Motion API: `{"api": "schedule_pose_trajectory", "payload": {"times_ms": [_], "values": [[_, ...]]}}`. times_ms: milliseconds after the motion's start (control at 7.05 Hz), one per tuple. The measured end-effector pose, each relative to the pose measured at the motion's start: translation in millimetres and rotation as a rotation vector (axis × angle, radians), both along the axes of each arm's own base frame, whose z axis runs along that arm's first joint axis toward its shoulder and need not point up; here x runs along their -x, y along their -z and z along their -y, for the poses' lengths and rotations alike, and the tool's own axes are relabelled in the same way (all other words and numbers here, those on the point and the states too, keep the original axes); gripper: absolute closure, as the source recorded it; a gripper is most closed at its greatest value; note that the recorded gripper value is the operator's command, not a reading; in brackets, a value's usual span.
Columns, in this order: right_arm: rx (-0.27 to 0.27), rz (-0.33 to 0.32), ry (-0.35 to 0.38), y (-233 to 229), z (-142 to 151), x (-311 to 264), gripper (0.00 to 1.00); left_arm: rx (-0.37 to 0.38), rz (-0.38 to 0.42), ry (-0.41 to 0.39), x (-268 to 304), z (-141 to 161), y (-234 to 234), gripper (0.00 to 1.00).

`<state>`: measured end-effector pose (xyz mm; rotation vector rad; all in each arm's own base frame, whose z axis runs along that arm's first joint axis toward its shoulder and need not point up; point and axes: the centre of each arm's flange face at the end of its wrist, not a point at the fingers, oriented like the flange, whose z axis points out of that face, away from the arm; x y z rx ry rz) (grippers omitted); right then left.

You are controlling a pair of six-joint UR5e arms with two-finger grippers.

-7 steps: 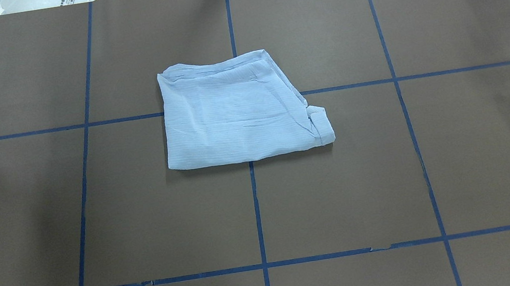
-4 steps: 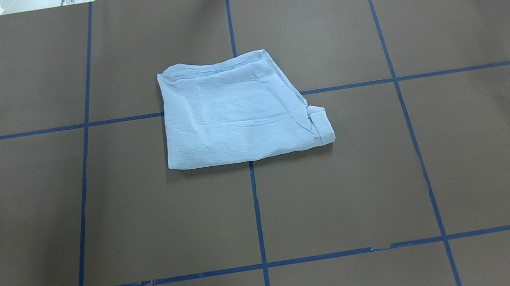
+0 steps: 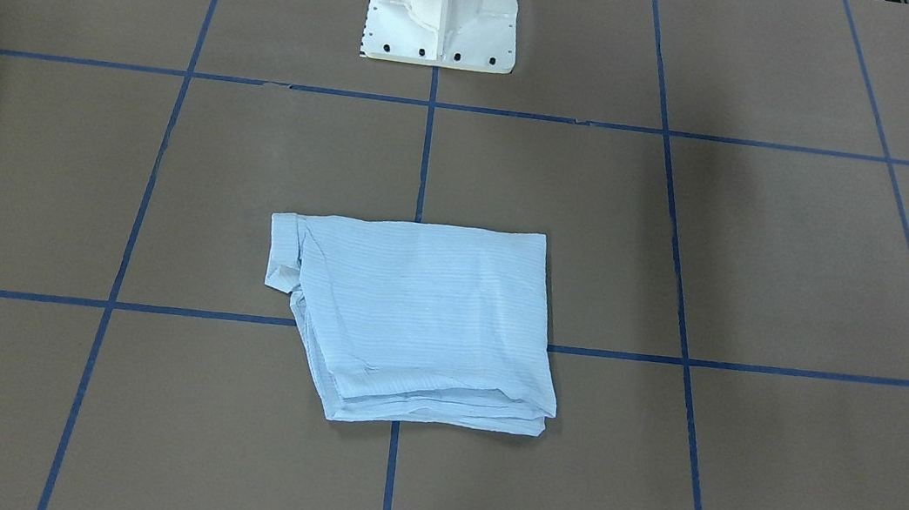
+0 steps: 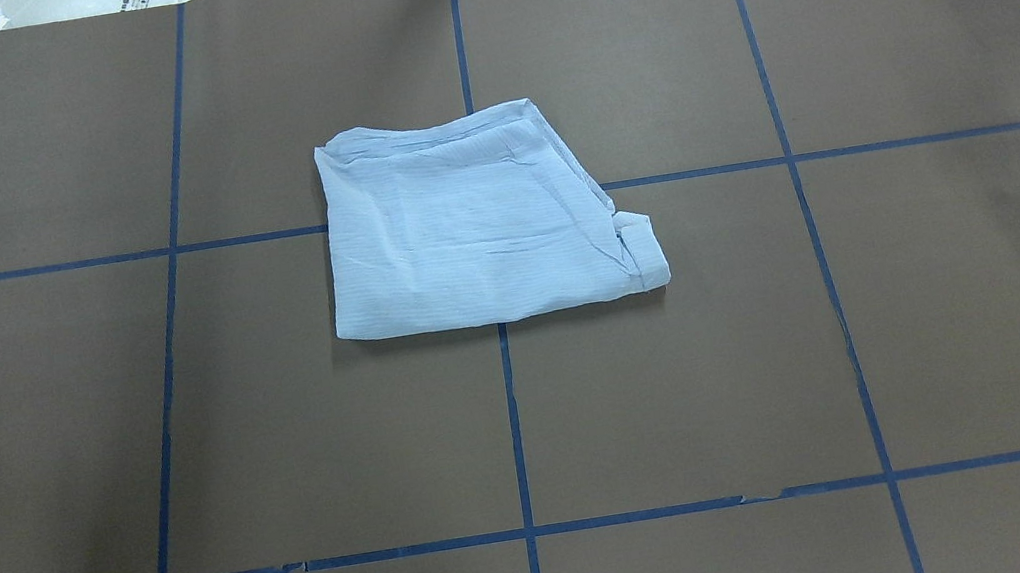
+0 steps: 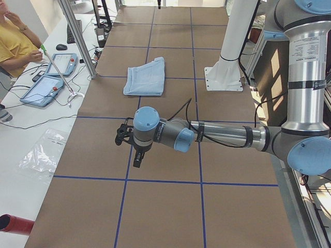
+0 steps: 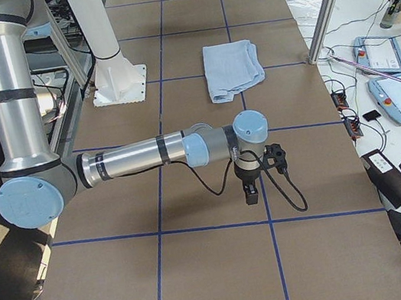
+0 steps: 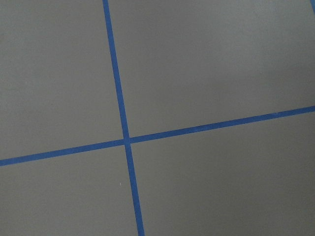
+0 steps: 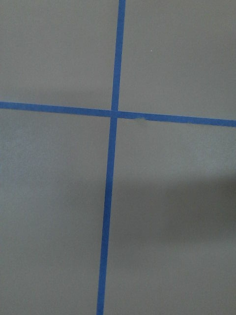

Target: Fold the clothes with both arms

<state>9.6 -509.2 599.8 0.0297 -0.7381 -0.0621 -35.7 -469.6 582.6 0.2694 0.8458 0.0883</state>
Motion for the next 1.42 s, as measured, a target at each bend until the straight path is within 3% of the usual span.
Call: {"api": "schedule_pose_trajectory", "payload": {"times_ms": [709,1418], "values": [[0.021,-0.002,0.017,-23,-12,1,0.00,-0.025,-0.004,-0.001,0,-5,15,0.00],[0.006,-0.003,0.013,-18,-14,1,0.00,-0.015,0.004,-0.004,-4,-8,12,0.00]]}}
